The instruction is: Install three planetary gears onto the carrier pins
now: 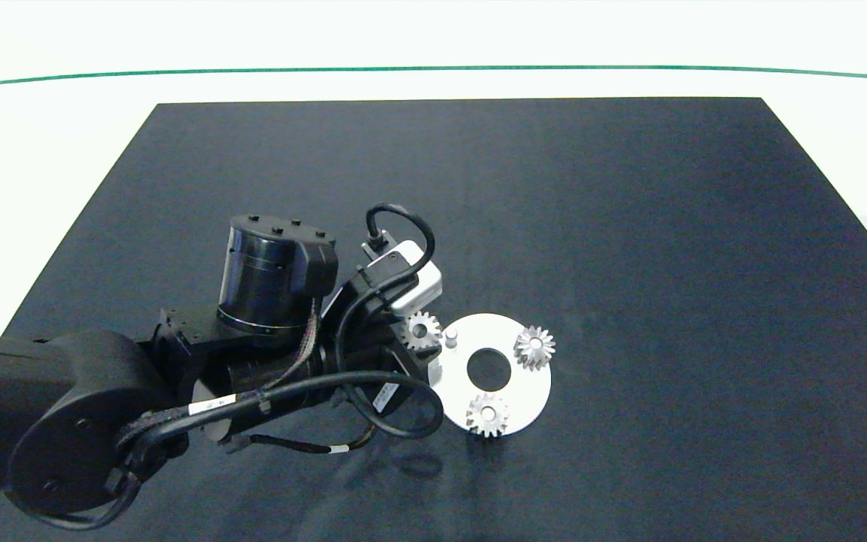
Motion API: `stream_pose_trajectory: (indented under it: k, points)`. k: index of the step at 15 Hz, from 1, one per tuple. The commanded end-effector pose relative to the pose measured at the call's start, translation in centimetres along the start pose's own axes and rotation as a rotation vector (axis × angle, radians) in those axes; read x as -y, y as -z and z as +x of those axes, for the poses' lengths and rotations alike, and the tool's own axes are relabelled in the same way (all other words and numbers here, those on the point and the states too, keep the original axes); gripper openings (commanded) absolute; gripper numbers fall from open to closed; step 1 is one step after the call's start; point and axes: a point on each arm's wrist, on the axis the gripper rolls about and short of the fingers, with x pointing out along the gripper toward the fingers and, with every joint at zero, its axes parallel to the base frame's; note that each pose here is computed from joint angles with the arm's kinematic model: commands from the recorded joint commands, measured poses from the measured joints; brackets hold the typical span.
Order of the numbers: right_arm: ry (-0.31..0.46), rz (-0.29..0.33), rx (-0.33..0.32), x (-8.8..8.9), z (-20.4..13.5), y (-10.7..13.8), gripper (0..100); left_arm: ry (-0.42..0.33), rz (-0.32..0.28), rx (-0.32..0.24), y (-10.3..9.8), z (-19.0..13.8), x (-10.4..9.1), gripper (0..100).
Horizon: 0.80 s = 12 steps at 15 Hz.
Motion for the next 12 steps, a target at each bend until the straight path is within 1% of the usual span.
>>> stream_pose_trajectory:
  k: [1,3,10,12]
  points:
    - [0.001,-0.003,-0.005,0.0,0.0,0.1,100,0.030,-0.001,-0.009,-0.1,1.5,0.9,13]
    - [0.001,-0.003,-0.005,0.0,0.0,0.2,100,0.029,-0.003,0.003,-0.6,2.1,0.9,13]
    - [-0.004,-0.005,-0.008,-0.1,0.1,0.2,100,0.036,-0.003,-0.012,-0.4,3.6,1.1,13]
    - [-0.007,-0.007,-0.012,-0.1,0.2,0.2,100,0.035,-0.005,-0.008,-0.5,3.8,1.2,13]
